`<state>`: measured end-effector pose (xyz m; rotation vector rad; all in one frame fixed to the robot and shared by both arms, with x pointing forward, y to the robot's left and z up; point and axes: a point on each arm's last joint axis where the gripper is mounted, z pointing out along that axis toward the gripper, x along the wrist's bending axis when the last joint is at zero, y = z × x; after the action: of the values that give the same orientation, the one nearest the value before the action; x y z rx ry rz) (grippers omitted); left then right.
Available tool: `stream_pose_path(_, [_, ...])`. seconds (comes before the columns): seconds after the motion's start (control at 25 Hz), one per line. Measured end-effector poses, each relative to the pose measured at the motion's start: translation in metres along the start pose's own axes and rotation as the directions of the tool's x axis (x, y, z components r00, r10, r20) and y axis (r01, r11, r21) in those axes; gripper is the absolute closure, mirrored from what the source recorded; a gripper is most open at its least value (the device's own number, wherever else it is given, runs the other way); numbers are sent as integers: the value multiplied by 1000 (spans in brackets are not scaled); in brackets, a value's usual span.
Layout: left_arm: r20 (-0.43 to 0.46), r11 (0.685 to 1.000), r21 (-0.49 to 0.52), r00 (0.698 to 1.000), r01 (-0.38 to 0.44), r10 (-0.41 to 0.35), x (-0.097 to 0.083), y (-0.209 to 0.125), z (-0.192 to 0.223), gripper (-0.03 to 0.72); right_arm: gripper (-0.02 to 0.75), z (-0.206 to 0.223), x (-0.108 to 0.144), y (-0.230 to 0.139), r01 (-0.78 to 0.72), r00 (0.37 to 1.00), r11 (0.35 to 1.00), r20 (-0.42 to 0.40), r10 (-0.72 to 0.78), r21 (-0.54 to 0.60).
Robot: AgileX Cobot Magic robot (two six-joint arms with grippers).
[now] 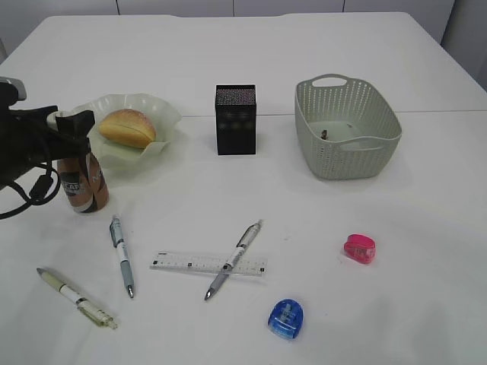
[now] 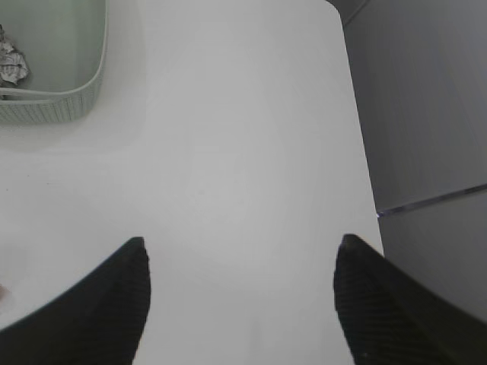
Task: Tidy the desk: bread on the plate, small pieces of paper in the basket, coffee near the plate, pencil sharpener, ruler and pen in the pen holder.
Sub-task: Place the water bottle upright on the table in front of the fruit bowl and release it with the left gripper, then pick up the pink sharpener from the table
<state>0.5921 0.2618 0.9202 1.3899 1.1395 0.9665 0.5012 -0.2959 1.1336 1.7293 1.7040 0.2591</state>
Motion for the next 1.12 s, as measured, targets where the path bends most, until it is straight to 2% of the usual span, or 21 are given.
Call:
stream_pose_path(0.56, [-40, 996, 76, 998, -35, 38, -1, 60, -28, 219, 158, 0, -1, -2, 0, 1000, 1000, 8, 0, 24])
stream_pose_path(0.8, [-85, 975, 222, 995, -33, 53, -1, 85, -58, 219, 158, -1, -2, -10, -9, 1000, 994, 22, 6, 111])
stream_pose_path(0.92, [-120, 954, 301, 992, -7, 45, -1, 100, -79, 219, 159, -1, 2, -13, -32, 999, 988, -23, 36, 149])
stream_pose_path(1.12, [-179, 915, 398, 984, 70, 3, -3, 138, -114, 220, 159, -5, 19, -17, 1, 978, 980, -206, 41, 199])
